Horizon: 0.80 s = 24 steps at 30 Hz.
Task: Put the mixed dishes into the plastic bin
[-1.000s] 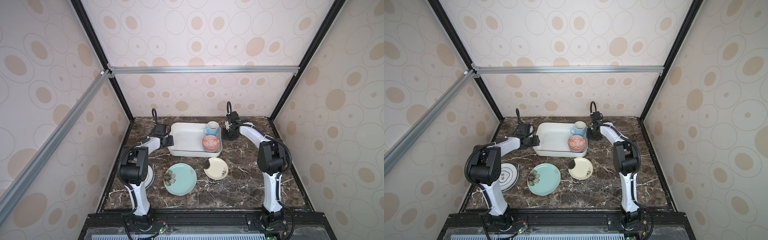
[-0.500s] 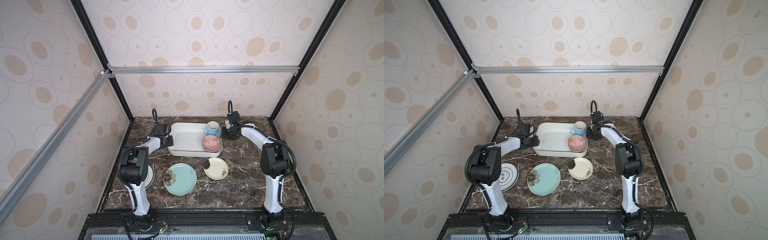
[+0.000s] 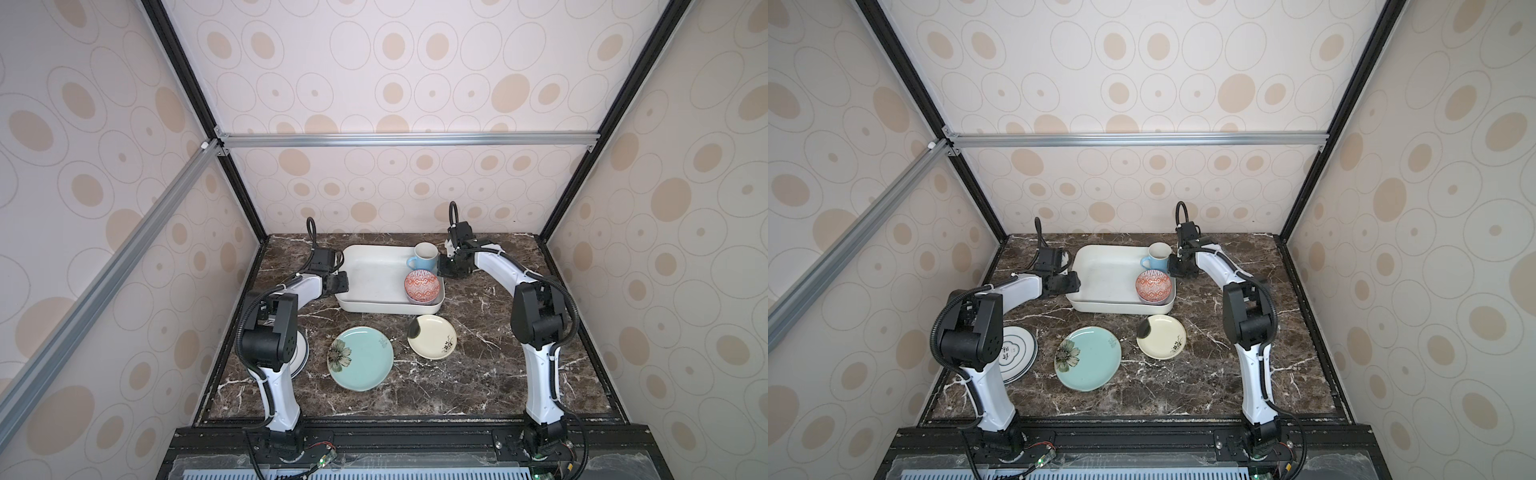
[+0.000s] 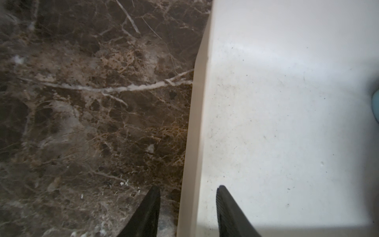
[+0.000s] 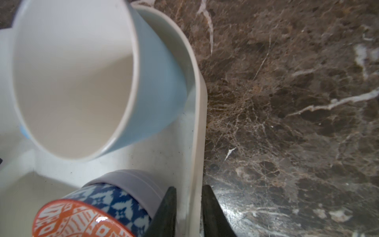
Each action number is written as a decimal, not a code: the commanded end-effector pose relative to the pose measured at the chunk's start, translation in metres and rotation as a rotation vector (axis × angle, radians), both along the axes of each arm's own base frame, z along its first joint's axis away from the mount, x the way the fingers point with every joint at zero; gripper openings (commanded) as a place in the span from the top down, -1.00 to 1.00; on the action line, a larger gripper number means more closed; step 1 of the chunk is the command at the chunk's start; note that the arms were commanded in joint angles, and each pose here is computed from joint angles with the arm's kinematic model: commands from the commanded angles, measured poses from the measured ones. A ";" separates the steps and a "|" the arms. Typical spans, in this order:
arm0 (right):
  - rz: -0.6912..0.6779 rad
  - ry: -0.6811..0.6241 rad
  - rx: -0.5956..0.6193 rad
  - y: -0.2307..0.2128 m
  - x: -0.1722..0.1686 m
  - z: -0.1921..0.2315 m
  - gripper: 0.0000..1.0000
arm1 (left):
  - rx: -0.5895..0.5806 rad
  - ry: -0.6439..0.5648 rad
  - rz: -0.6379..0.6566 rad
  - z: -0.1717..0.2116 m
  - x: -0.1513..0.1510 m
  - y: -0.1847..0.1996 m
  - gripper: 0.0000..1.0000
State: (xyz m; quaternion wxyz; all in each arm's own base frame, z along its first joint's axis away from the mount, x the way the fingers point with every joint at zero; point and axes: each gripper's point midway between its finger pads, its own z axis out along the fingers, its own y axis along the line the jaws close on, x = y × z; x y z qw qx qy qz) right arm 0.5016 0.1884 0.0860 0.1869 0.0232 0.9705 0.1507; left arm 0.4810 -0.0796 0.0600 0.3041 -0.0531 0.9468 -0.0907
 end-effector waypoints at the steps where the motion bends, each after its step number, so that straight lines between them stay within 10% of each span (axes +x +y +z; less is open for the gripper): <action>1: 0.009 -0.005 -0.033 -0.005 -0.007 0.003 0.47 | -0.003 -0.004 -0.014 0.000 0.002 -0.007 0.10; 24: 0.021 0.061 -0.098 -0.025 -0.048 -0.007 0.95 | -0.034 0.024 -0.076 -0.016 -0.035 -0.046 0.76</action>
